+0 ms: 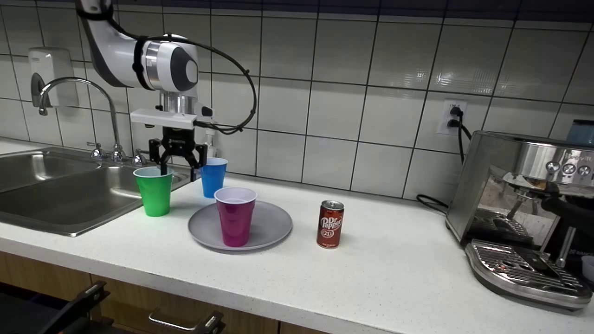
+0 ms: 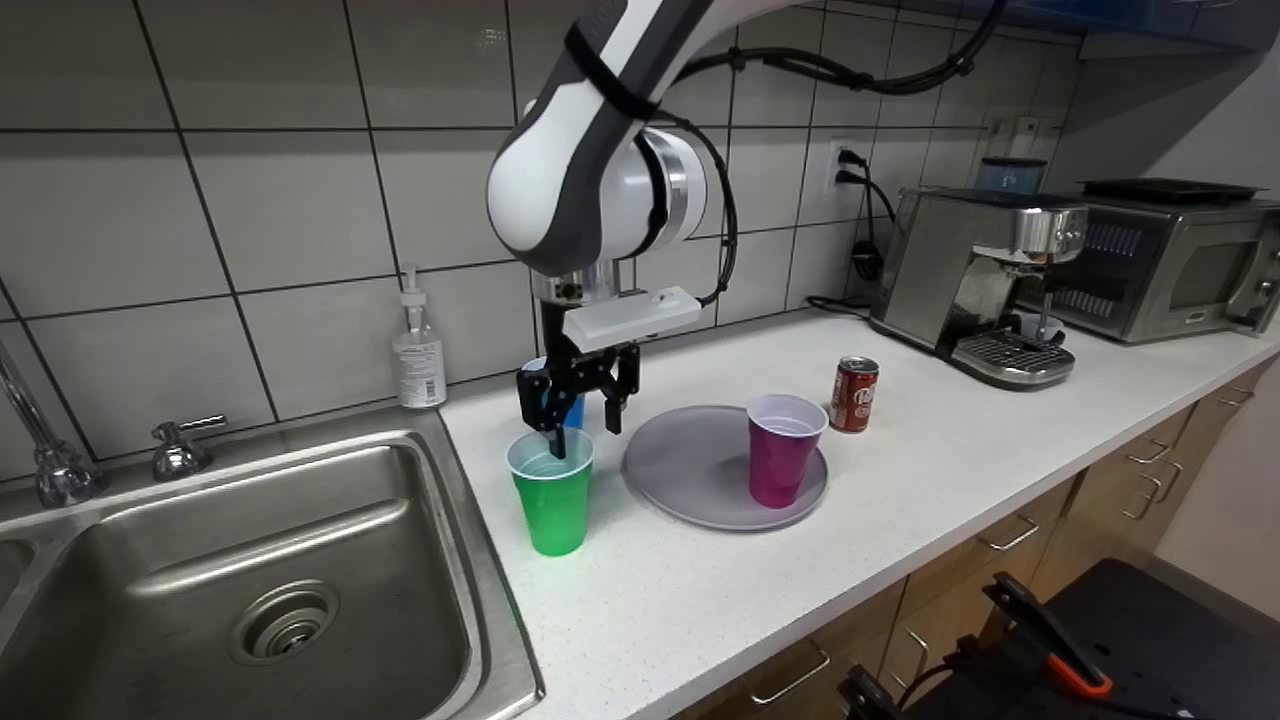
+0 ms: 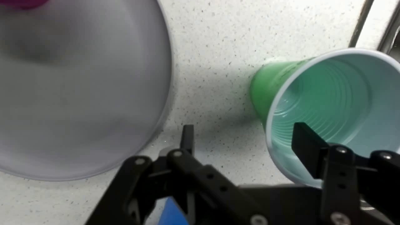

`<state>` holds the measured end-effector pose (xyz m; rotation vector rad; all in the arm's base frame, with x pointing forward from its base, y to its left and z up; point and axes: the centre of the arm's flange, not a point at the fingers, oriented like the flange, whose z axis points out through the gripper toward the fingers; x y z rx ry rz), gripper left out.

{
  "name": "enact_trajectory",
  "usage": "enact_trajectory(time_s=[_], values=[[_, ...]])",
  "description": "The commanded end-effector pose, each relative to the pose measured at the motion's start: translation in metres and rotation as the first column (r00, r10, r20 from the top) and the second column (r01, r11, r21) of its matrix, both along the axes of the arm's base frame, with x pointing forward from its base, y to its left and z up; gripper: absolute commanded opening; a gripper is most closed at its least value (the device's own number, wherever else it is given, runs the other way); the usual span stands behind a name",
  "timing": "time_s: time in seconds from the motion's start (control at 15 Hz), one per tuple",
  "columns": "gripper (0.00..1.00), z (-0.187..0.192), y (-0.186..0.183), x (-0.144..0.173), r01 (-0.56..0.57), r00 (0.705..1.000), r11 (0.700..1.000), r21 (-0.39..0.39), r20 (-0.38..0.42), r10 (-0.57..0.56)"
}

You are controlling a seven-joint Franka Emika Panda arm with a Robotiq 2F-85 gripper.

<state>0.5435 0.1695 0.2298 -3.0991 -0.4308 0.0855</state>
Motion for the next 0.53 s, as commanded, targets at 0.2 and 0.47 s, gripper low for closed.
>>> enact_trajectory(time_s=[0.2, 0.47], values=[[0.27, 0.0057, 0.0047, 0.0006, -0.007, 1.0, 1.0, -0.023, 0.017, 0.008], [0.0, 0.0069, 0.0046, -0.0024, -0.013, 1.0, 1.0, -0.021, 0.018, 0.013]])
